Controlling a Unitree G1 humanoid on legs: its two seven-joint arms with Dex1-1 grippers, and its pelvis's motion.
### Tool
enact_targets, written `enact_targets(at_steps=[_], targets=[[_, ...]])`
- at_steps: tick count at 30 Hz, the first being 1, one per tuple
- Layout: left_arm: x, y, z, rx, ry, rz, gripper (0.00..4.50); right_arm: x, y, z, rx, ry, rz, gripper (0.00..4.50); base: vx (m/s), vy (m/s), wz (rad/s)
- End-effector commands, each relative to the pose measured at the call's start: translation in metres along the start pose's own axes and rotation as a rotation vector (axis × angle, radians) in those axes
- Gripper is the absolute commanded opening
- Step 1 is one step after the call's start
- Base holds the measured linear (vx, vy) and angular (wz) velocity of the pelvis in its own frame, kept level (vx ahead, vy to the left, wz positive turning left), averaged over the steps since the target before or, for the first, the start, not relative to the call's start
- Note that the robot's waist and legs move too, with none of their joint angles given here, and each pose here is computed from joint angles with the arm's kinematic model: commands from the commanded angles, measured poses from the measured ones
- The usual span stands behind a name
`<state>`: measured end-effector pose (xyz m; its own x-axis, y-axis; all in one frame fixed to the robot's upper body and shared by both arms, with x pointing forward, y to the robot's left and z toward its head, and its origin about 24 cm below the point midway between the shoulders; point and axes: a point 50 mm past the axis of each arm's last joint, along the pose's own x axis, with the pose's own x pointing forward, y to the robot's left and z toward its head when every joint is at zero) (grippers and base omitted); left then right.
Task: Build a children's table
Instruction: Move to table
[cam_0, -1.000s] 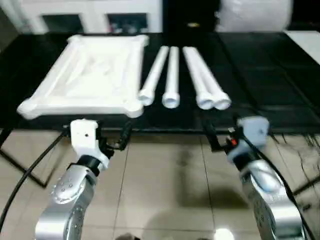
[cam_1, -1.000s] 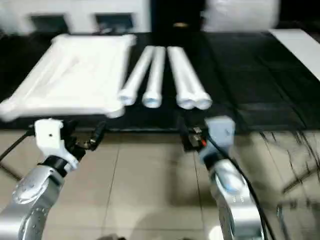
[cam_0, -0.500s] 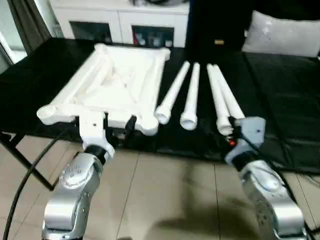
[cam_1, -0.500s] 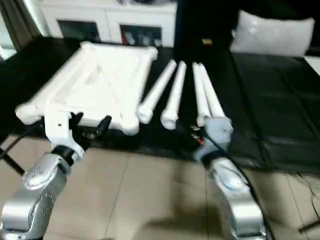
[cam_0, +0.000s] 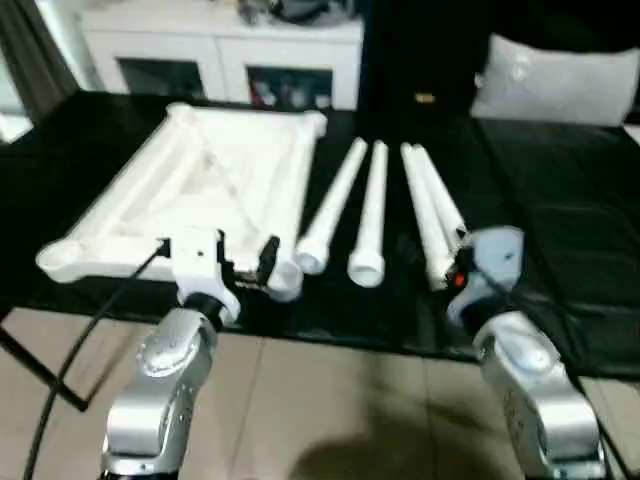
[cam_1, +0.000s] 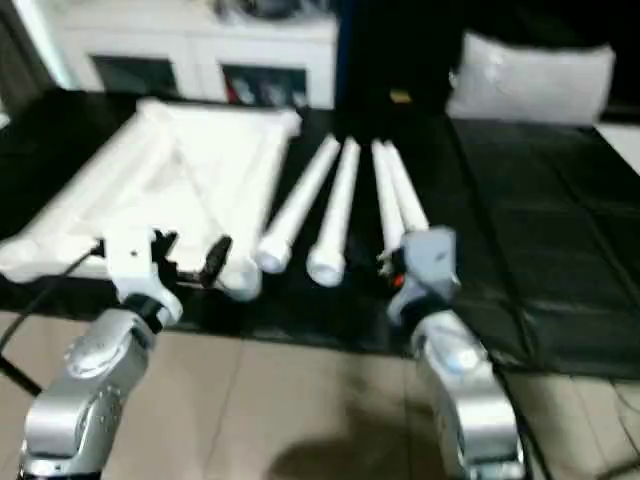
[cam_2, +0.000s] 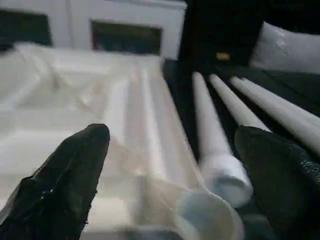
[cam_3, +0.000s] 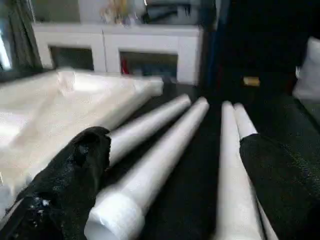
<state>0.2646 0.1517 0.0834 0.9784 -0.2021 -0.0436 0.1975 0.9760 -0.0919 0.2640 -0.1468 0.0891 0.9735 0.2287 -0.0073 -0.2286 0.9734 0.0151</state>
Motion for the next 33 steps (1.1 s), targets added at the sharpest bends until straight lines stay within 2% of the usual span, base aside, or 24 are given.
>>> enact_targets(at_steps=[1,6,14,23,29,33], targets=[[0.002,0.004,-0.001,0.02,0.006,0.007,4.48,0.003,0.001,-0.001,0.019,0.001,0.007,4.5,0.118,0.085,0.0],[0.005,0.002,-0.002,0.053,0.014,-0.015,4.48,0.005,0.0,-0.002,0.041,0.015,-0.001,4.5,0.117,0.039,0.05],[0.009,0.002,-0.001,0.069,0.011,-0.037,4.48,0.004,0.002,-0.007,0.024,0.036,-0.028,4.5,0.126,0.009,0.03],[0.013,0.0,-0.002,0.069,0.012,-0.038,4.48,0.003,-0.001,-0.004,0.015,0.027,-0.048,4.5,0.111,-0.027,0.02],[0.015,0.002,-0.002,0.076,0.017,-0.032,4.48,0.004,0.002,-0.006,-0.014,0.06,-0.008,4.5,0.1,0.02,-0.07],[0.015,0.003,-0.002,0.085,0.021,-0.022,4.48,0.006,-0.001,-0.006,-0.014,0.062,-0.022,4.5,0.044,0.119,-0.47]])
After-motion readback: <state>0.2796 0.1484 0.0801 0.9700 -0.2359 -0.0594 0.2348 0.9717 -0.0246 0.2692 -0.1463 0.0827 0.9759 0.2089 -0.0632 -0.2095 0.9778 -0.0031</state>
